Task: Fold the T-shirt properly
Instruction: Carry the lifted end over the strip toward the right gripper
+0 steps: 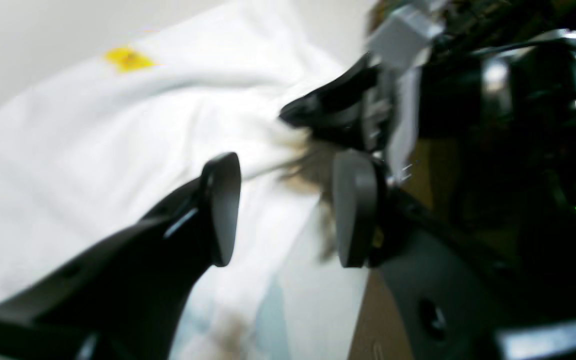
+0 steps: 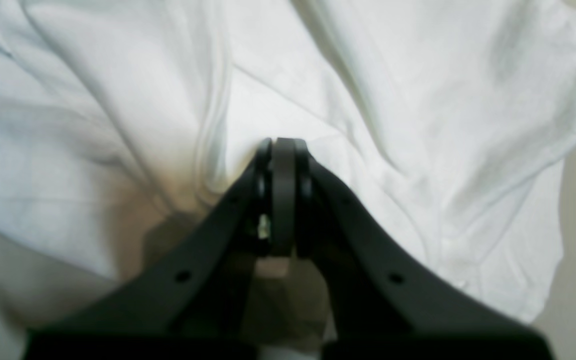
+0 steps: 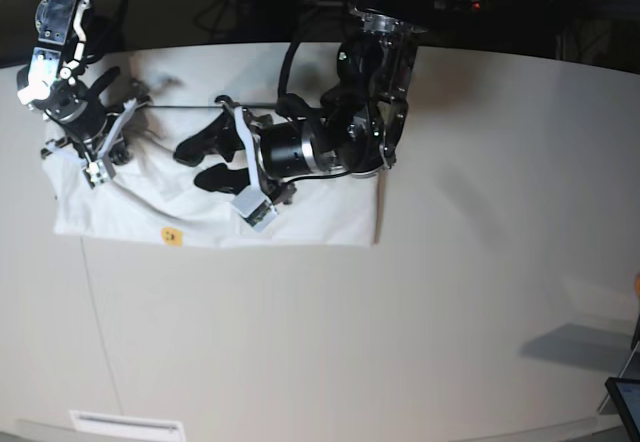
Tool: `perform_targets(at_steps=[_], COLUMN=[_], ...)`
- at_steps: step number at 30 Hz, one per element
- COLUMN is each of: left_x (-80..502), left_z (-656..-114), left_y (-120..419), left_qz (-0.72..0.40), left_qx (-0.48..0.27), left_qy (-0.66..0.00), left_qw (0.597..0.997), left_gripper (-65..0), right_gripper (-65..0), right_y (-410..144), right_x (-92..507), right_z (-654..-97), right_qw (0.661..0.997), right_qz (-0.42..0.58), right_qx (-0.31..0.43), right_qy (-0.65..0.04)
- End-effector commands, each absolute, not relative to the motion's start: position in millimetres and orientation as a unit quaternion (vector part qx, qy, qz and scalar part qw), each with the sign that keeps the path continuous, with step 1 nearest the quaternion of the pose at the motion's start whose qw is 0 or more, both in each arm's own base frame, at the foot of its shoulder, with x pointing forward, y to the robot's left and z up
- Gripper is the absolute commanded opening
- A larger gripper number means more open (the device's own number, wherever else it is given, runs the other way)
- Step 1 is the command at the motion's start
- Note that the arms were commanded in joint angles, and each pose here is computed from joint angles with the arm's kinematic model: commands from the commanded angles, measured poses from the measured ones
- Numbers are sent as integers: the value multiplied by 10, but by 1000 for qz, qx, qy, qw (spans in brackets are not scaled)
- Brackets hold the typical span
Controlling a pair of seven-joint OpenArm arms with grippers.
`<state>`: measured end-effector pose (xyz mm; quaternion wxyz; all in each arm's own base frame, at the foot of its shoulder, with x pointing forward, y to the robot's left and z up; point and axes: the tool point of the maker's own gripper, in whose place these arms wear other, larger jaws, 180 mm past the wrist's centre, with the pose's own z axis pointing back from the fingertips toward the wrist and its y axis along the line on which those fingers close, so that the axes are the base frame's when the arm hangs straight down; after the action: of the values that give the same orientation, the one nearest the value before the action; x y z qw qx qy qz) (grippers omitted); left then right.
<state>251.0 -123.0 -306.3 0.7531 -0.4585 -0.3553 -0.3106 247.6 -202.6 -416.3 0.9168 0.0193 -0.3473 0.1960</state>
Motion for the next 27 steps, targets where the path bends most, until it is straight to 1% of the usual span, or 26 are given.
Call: perform_targets(at_steps=[1, 3, 6, 10, 11, 12, 15, 16, 19, 23, 27], left_x=[2580, 2615, 2755, 2865, 2883, 2897, 2962, 2986, 3006, 2868, 2811], left_z=[-2851, -2745, -2656, -2817, -2862, -2905, -2913, -2909, -2990, -3244, -3451], left_y=[-1241, -1190, -906, -399, -307, -219, -80, -55, -56, -204, -171], left_qz=[-312, -310, -310, -317, -315, -314, -309, -305, -313, -380, -408], left_qx=[-468, -469, -435, -374, -363, -352, -336, -333, -303, -250, -191], left_qy=[-384, -400, -431, -433, -428, -424, -429, -434, -439, -409, -391], left_qw=[732, 724, 728, 756, 765, 773, 779, 780, 786, 791, 803], left_gripper=[-354, -354, -356, -366, -391, -437, -637, -650, -650, -650, -650], right_gripper=[-641, -641, -641, -641, -641, -641, -641, -641, -641, -641, -641], right_y=[-2083, -2083, -2082, -2079, -2079, -2084, -2084, -2084, -2073, -2074, -2074], right_x=[2372, 2372, 2382, 2391, 2391, 2398, 2443, 2450, 2455, 2454, 2441], right_z=[-4253, -4253, -4234, -4224, -4224, -4219, -4193, -4190, -4188, -4190, -4198], right_qw=[926, 926, 925, 924, 924, 924, 922, 922, 922, 922, 923], right_qz=[208, 208, 209, 210, 210, 211, 211, 211, 210, 210, 210], right_qx=[7, 7, 6, 6, 6, 5, 4, 4, 5, 5, 5], right_qy=[-314, -314, -316, -319, -319, -319, -324, -325, -326, -325, -324])
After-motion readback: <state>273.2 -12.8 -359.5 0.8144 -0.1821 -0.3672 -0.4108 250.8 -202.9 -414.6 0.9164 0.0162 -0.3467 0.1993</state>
